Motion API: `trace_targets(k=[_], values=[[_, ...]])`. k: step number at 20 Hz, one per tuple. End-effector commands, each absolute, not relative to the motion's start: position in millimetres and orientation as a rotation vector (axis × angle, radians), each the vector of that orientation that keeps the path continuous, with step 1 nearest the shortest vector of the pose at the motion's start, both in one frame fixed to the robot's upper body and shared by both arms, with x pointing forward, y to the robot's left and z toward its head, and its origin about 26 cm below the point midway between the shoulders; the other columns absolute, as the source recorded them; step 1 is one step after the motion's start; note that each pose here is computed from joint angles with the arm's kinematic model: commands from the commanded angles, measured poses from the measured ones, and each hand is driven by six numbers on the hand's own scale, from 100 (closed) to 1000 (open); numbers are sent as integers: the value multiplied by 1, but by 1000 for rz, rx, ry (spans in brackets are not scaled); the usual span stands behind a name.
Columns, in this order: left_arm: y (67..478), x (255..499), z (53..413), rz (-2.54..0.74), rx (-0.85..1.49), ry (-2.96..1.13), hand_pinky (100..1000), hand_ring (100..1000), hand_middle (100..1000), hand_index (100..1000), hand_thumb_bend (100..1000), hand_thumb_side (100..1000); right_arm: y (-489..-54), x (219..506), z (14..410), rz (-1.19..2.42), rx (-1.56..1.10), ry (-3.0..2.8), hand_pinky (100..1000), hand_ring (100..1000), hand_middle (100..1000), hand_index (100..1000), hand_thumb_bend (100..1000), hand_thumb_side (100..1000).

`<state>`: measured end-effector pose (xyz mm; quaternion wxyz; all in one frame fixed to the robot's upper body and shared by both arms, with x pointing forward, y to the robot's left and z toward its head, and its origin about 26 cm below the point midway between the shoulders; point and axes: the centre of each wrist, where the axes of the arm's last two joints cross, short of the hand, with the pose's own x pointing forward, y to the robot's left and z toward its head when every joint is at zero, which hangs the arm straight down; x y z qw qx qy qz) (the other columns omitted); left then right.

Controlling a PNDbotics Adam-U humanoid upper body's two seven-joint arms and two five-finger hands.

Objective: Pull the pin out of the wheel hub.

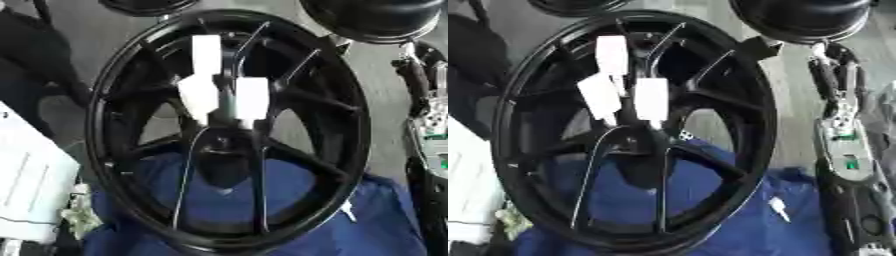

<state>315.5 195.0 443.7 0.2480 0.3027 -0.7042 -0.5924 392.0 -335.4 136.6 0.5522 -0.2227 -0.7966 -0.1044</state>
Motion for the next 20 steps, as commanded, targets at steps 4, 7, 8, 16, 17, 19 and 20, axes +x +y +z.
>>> trace_targets(k=[4, 7, 8, 16, 17, 19, 20], values=[[199, 311, 452, -1599, 854, -1938, 731, 685, 655, 751, 139, 445, -341, 392, 150, -231, -552, -1913, 782, 688, 694, 772, 100, 593], [198, 311, 452, -1600, 850, -1940, 731, 685, 654, 752, 137, 446, -341, 392, 150, -229, -552, -1913, 782, 688, 694, 772, 100, 593], [198, 311, 452, -1602, 849, -1940, 732, 685, 655, 752, 138, 446, -341, 392, 150, -229, -552, -1913, 782, 688, 694, 772, 100, 593], [181, 320, 448, -1724, 787, -1841, 746, 703, 673, 775, 167, 483, -341, 392, 149, -226, -552, -1911, 782, 688, 695, 771, 100, 595], [178, 322, 448, -1751, 776, -1816, 750, 705, 679, 780, 179, 496, -341, 392, 149, -226, -552, -1910, 782, 688, 695, 771, 100, 595], [171, 327, 447, -1802, 746, -1770, 754, 711, 685, 786, 193, 508, -341, 392, 149, -224, -551, -1910, 782, 688, 695, 771, 100, 595], [167, 329, 446, -1827, 739, -1746, 758, 718, 693, 793, 205, 521, -340, 392, 149, -223, -550, -1910, 782, 688, 695, 771, 100, 596]])
